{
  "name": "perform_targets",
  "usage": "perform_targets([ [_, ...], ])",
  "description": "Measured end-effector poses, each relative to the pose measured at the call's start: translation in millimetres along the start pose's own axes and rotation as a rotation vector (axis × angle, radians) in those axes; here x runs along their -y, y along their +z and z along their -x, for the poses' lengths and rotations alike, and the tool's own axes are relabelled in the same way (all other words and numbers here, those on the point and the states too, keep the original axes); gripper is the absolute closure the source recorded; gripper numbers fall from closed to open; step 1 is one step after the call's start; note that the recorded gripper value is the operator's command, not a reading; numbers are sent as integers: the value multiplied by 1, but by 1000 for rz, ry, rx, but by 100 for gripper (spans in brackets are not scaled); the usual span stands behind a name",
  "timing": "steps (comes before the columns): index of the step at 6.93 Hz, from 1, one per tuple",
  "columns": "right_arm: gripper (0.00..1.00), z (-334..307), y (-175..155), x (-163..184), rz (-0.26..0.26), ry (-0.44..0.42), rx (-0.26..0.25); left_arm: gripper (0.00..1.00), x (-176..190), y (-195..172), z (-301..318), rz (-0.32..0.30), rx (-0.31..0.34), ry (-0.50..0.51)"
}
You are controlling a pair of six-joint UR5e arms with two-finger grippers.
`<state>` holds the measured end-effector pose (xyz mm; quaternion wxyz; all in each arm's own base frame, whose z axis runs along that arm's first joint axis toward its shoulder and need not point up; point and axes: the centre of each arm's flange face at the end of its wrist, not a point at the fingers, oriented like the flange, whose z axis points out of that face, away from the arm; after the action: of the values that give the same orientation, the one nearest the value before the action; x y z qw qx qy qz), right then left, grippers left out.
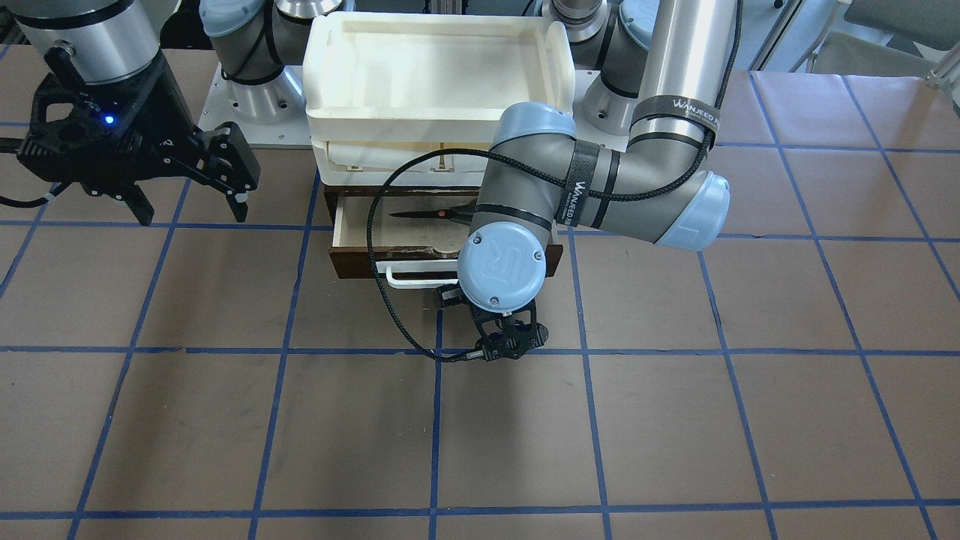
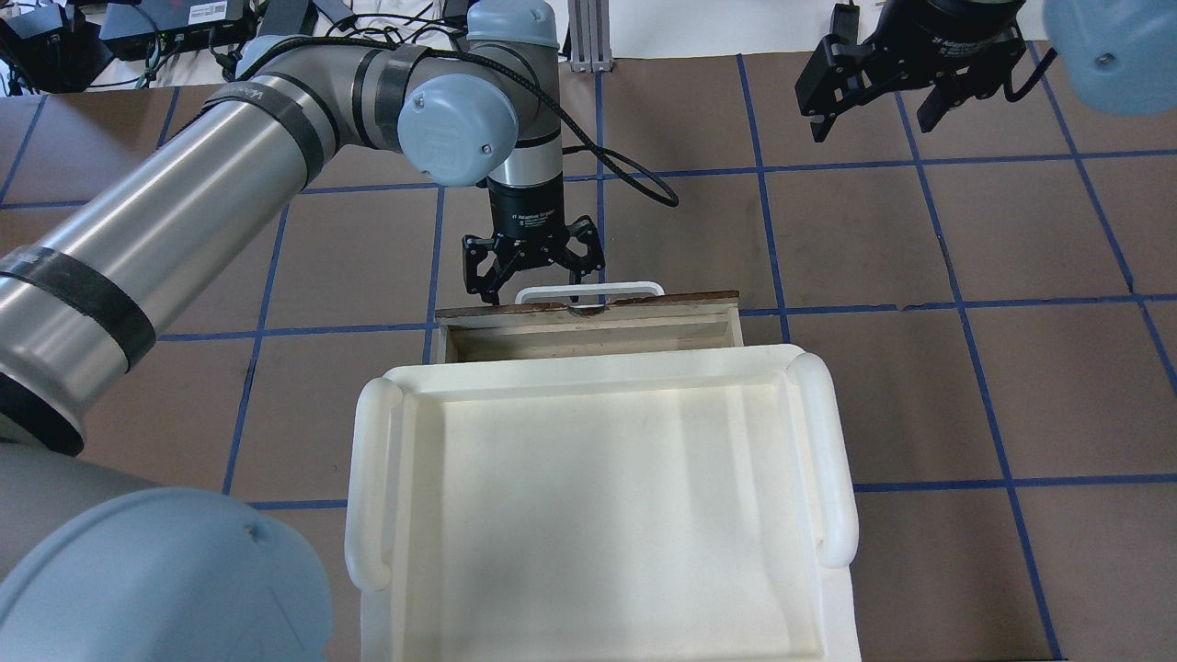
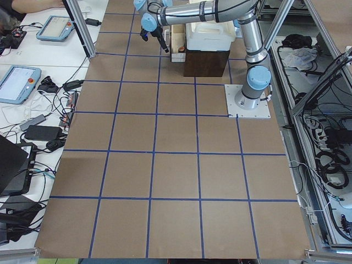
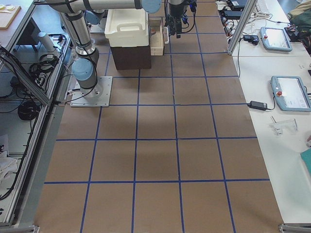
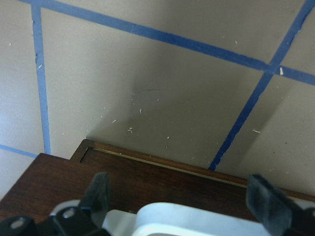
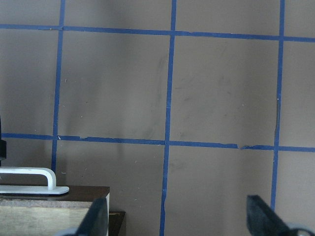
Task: Put scissors in drawer and close it
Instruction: 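Push the drawer closed toward the tray with the left gripper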
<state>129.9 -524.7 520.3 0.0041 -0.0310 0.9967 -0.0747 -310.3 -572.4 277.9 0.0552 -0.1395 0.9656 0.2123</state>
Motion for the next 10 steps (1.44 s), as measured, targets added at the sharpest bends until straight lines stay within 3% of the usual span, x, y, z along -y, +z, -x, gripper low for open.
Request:
perform_targets([
  [3,0,0,1,0,0,0,2,0,-10,11,-1,37,30,-38],
  [10,0,1,2,0,3,3,8,0,-29,28,-9,53,64,-39],
])
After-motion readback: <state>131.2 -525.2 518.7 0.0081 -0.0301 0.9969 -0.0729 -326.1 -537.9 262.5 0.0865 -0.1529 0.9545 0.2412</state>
